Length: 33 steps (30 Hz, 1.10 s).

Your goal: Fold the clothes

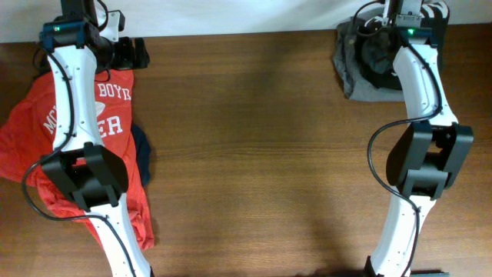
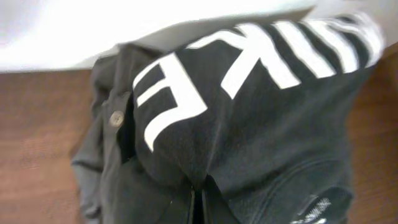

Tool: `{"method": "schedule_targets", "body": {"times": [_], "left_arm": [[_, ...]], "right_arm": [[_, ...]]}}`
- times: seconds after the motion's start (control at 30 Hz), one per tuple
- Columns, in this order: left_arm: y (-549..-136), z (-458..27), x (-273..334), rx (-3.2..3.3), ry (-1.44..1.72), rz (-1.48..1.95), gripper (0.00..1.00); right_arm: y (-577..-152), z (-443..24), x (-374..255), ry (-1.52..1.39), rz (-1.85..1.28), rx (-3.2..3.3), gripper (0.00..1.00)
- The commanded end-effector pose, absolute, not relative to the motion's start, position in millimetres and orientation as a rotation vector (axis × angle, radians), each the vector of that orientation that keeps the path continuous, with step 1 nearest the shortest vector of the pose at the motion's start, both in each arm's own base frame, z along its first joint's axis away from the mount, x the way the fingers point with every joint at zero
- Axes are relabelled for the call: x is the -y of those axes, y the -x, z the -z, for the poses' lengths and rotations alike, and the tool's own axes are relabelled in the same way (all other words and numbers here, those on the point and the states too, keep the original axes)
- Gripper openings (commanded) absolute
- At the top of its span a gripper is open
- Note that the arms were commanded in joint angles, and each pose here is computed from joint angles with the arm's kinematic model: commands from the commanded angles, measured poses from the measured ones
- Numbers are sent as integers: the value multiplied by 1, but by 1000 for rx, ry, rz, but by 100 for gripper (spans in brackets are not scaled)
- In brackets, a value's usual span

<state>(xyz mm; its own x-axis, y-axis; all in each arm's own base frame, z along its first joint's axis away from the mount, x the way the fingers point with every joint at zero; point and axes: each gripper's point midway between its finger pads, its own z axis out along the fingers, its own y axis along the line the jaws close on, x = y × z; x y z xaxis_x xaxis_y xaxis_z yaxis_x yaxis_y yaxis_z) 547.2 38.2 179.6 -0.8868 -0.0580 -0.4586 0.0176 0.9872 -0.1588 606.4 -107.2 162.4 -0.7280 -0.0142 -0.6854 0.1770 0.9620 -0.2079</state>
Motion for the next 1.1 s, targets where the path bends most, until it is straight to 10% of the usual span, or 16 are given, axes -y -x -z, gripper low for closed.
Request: {"method": "schedule_targets", "body": {"times": [0.0,0.17,0.2,0.23,0.27,0.63,1.07], "left_arm": [[-547,-174,-37,-2667,2,216,99],[-545,-173,-36,-2674,2,219,99],[-544,-172,-36,-2677,3,219,99],[-544,-172,-36,-2678,3,219,99],[-544,-172,-36,-2679,3,220,99],[-544,-172,-37,-2679,4,219,99],[-546,-173,-37,-2671,3,217,99]], "right_arm": [[-609,-158,90,-84,247,-2382,4],[-603,-153,96,-96,252,-2413,4],[-600,-151,99,-100,254,-2424,33],[-599,-151,101,-107,255,-2428,89],[-599,-151,103,-119,252,-2425,99],[-608,-245,119,-174,259,-2196,99],[-654,-144,215,-503,14,-2061,99]]}}
